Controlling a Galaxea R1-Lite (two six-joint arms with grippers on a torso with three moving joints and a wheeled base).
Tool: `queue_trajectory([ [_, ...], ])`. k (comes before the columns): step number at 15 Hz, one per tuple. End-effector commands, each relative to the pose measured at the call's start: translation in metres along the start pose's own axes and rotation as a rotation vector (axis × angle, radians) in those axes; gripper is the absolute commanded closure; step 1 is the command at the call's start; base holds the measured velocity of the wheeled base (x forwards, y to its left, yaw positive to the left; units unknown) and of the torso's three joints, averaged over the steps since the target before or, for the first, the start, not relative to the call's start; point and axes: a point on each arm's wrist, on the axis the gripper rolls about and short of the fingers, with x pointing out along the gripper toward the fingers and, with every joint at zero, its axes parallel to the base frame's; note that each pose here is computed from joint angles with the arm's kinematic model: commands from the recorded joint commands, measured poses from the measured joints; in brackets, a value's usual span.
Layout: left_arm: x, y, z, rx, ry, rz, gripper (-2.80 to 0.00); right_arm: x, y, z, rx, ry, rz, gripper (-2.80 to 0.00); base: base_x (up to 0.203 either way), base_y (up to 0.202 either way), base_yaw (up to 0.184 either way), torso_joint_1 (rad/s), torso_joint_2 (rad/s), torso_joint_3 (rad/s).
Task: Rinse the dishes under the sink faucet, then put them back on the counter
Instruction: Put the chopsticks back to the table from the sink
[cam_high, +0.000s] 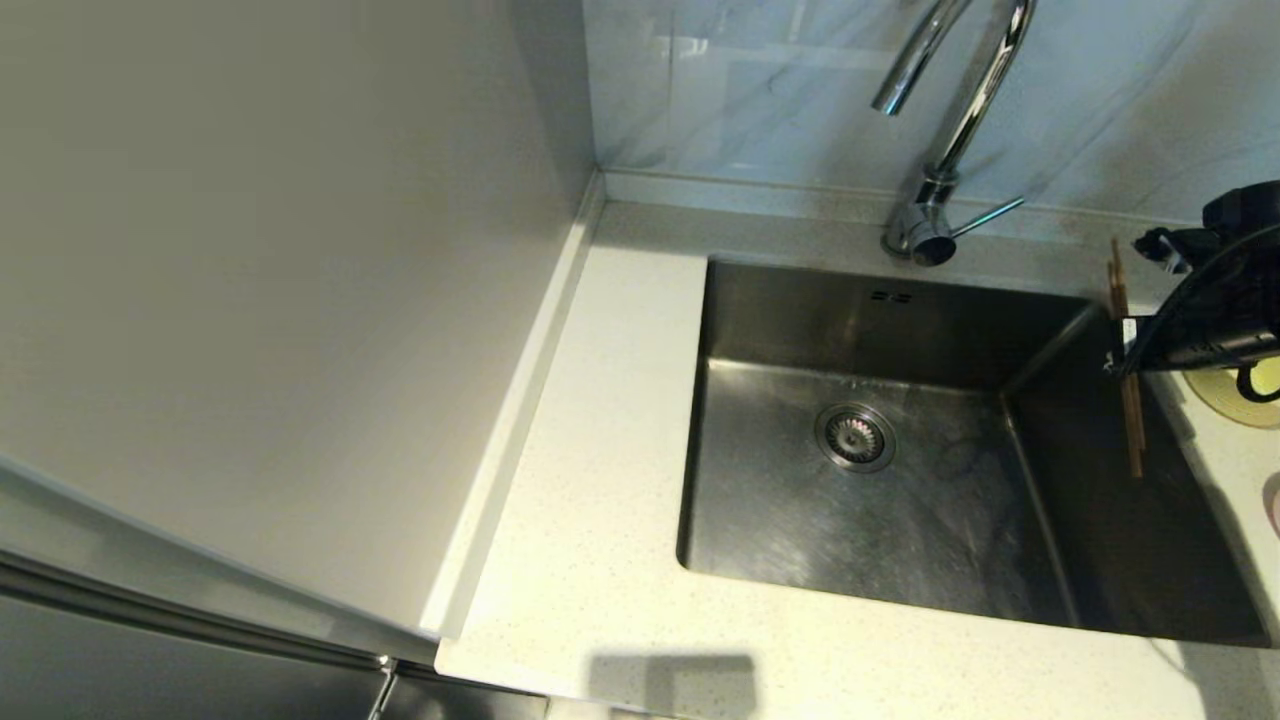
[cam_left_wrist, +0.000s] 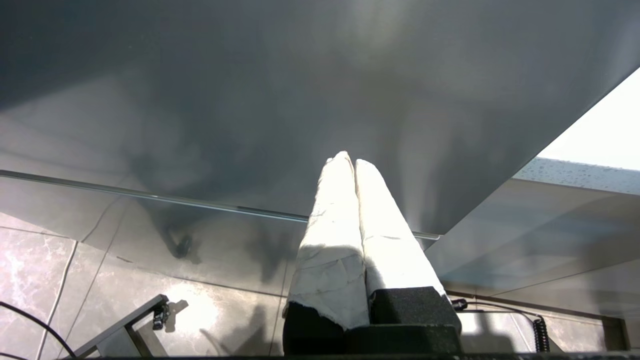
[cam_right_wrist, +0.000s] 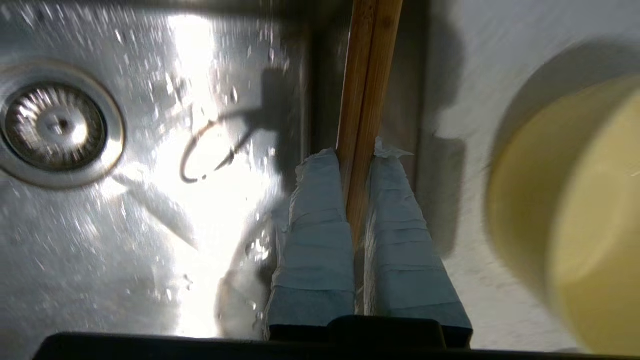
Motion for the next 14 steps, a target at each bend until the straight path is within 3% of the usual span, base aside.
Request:
queue_trajectory([
  [1,0.0,0.0,0.0,0.0,-0.003,0.001,0.0,-0.019,-0.003,0.016,0.001,-0.072,-0.016,0.0,0.0,0.0,0.0,0.0,0.0,0.0],
  [3,0.0,0.0,0.0,0.0,-0.003,0.001,0.0,-0.036,-0.006,0.027,-0.014,-0.125,-0.034,0.0,0.0,0.0,0.0,0.0,0.0,0.0],
  [6,0.0,0.0,0.0,0.0,-0.003,0.001,0.0,-0.066,-0.01,0.033,-0.117,-0.16,-0.083,0.0,0.0,0.0,0.0,0.0,0.0,0.0],
  [8,0.0,0.0,0.0,0.0,-0.003,0.001,0.0,-0.082,-0.012,0.029,-0.158,-0.107,-0.104,0.0,0.0,0.0,0.0,0.0,0.0,0.0],
  [10,0.0,0.0,0.0,0.0,-0.003,0.001,0.0,-0.093,-0.018,0.022,-0.177,-0.018,-0.181,0.0,0.0,0.0,0.0,0.0,0.0,0.0],
  [14,0.0,0.0,0.0,0.0,-0.003,0.001,0.0,-0.095,-0.054,0.013,-0.119,0.028,-0.276,0.0,0.0,0.0,0.0,0.0,0.0,0.0],
])
